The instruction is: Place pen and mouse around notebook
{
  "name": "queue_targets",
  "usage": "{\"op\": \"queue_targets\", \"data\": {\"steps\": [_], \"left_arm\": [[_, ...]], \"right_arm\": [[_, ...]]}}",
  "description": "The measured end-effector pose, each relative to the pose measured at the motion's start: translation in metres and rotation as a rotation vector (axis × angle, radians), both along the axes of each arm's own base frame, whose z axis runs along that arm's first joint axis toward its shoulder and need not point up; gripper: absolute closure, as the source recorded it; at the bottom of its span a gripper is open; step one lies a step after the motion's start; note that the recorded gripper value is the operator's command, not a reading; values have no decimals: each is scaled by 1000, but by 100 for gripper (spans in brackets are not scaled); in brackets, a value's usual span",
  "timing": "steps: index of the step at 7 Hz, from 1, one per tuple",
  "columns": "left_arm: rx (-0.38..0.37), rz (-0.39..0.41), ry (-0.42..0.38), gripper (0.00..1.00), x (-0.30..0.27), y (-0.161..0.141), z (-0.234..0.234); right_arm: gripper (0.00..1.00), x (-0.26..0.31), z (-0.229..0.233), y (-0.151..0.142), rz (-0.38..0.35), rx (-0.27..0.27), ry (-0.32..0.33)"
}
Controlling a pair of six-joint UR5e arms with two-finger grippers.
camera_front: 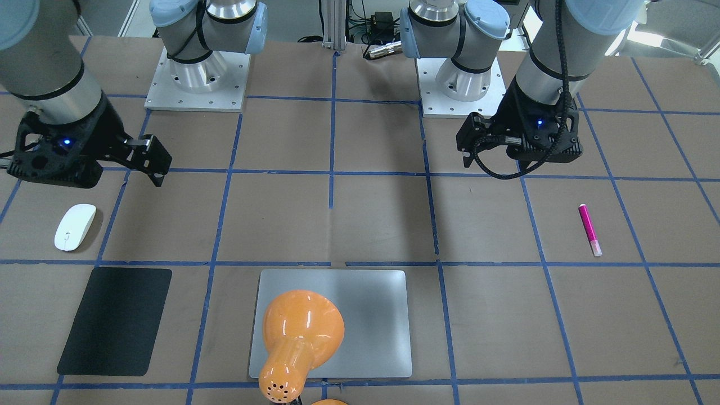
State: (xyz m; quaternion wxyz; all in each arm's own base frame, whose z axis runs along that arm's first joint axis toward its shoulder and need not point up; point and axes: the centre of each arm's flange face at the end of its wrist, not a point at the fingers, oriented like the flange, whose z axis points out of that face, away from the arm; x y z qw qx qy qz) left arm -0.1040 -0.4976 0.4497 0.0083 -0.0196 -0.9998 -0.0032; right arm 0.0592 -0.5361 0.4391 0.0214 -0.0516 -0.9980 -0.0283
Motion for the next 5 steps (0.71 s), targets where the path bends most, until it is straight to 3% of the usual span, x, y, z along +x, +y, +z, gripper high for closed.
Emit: {"op": "queue_targets", "data": {"steps": [2, 5], "left_arm": [[10, 31, 0, 0, 11, -2, -6], [30, 138, 8, 0, 80, -10, -18]], "right_arm": [[0, -82, -54, -1, -7, 19, 14], [0, -186, -176, 23, 69, -63, 85]]}}
